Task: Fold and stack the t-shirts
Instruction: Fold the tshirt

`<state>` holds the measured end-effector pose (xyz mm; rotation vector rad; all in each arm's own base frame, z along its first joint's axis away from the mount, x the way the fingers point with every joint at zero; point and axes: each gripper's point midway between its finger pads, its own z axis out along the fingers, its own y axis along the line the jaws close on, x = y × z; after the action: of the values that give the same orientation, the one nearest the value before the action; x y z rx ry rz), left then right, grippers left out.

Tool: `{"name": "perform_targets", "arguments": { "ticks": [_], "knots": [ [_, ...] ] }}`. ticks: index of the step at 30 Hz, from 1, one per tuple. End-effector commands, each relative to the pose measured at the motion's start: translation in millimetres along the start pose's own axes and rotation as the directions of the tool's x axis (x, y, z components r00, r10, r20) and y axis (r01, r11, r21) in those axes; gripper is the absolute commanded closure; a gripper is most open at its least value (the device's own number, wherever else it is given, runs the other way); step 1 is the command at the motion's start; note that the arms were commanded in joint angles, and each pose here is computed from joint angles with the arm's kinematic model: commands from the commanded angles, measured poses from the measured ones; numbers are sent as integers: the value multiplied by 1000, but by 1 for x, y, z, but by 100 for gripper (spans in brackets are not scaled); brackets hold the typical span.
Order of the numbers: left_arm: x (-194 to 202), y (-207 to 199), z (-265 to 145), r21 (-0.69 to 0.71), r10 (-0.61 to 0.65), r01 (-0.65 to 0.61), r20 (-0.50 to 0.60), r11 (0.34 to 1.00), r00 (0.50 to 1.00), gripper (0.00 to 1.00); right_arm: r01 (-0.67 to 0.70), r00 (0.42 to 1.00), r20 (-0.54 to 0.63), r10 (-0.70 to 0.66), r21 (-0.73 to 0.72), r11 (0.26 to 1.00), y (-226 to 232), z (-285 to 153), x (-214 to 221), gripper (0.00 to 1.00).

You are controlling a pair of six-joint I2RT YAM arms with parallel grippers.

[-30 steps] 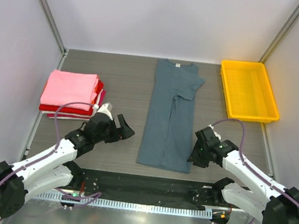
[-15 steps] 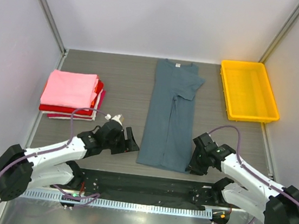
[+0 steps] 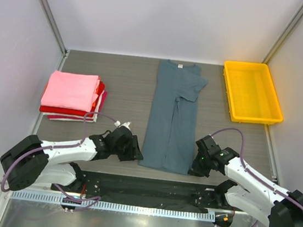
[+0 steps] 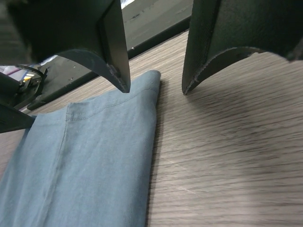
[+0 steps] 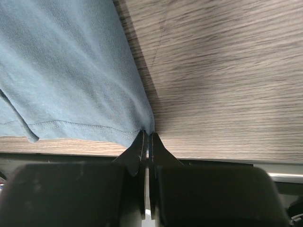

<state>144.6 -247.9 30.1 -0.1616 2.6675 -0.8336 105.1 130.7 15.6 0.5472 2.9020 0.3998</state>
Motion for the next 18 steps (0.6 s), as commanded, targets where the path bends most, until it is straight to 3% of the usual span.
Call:
{"name": "perform_targets", "arguments": {
  "ticks": [1,8,9,11,18],
  "knots": [
    [-3,-19,4,61,1,-1,9,998,1000,51,12,1000,-5,-12,-15,1000,3,-3,2,99],
    [11,-27,13,83,5,-4,-16,997,1000,68,23,1000,-4,-23,-22,999,5,-6,1,99],
    [12,-29,13,90,6,-4,-17,996,1000,80,28,1000,0,-28,-23,999,5,-8,1,99],
    [16,-32,11,100,8,-7,-12,995,1000,96,37,999,7,-37,-15,999,4,-13,-1,99],
    [23,-40,-3,150,-21,21,1,988,1000,100,38,997,69,-35,-40,998,13,-37,-12,99]
  ]
}}
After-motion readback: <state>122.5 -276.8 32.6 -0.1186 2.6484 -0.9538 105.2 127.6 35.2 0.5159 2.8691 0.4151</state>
